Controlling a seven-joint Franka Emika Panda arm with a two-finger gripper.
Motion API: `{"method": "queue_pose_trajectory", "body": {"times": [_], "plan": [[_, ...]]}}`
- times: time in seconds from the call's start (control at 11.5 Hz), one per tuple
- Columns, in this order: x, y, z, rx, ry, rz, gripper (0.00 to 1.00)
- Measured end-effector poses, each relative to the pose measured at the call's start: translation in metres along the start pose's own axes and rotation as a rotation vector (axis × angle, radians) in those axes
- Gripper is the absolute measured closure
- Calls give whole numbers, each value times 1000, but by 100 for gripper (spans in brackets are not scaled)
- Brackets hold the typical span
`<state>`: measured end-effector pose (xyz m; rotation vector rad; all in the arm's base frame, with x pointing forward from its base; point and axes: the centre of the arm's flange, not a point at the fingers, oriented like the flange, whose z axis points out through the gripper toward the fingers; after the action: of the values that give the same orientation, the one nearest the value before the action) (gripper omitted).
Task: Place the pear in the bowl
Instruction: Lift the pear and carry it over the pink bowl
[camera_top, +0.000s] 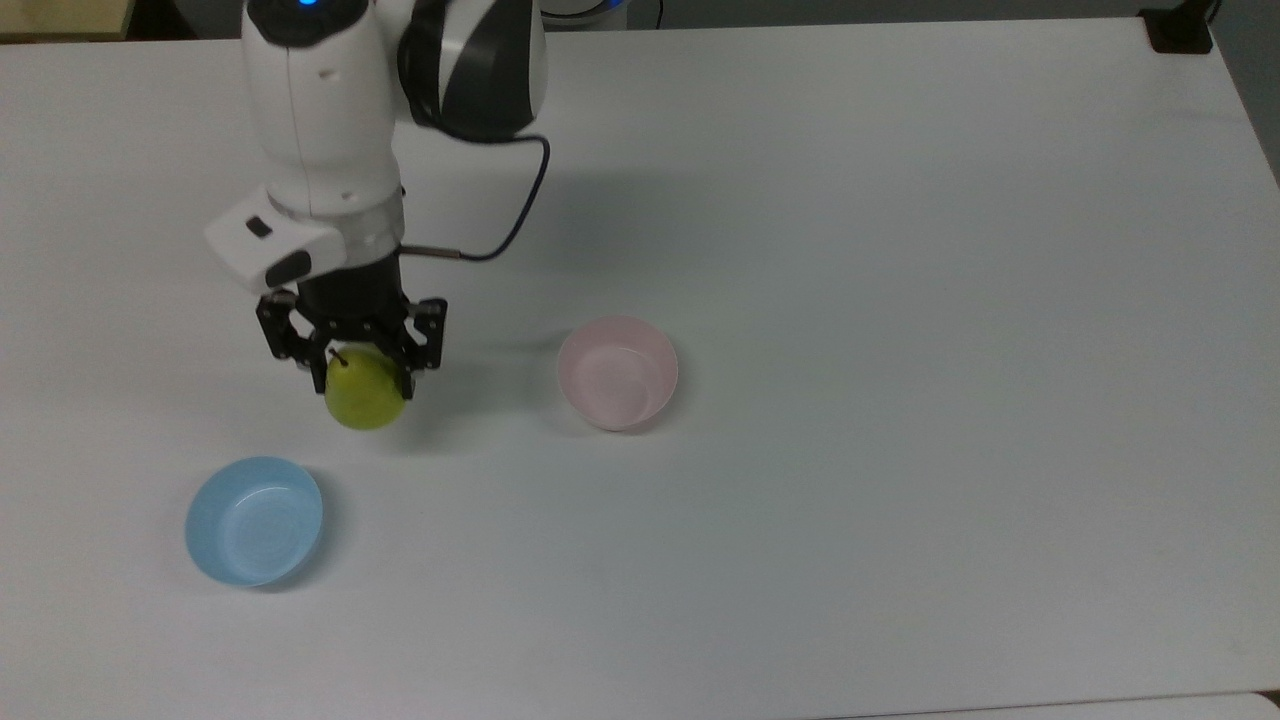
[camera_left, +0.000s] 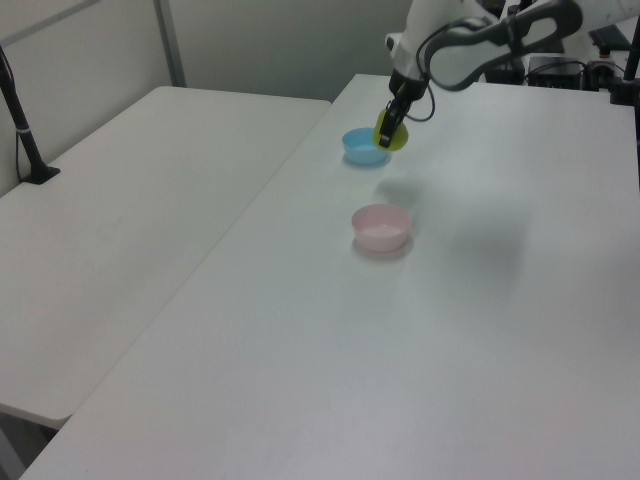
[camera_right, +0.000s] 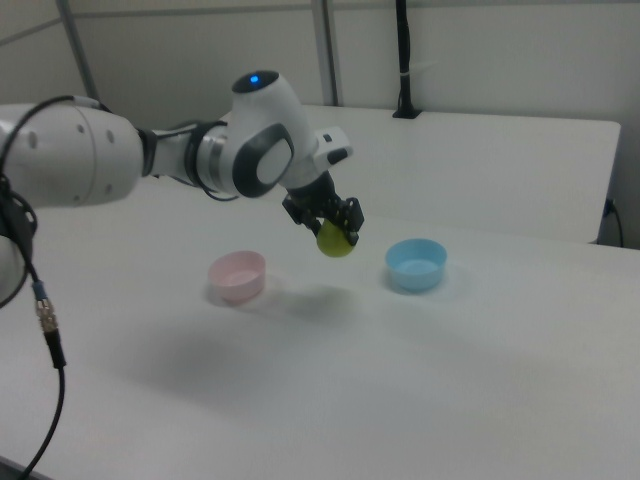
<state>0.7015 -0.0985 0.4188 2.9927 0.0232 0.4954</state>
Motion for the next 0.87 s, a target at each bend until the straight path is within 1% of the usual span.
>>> {"method": "queue_pose_trajectory", "body": {"times": [0.26,0.35,0.44,0.7,0.87], "plan": [[-9,-2,-64,11,-52,-1,28],[-10,-11,-76,19,-63,-3,28],[-12,-33,-83,30,-73,1,28],[-23,-117,-75,59,-112,-5,28],[-37,-151,-59,33,-140,-30,28]]}}
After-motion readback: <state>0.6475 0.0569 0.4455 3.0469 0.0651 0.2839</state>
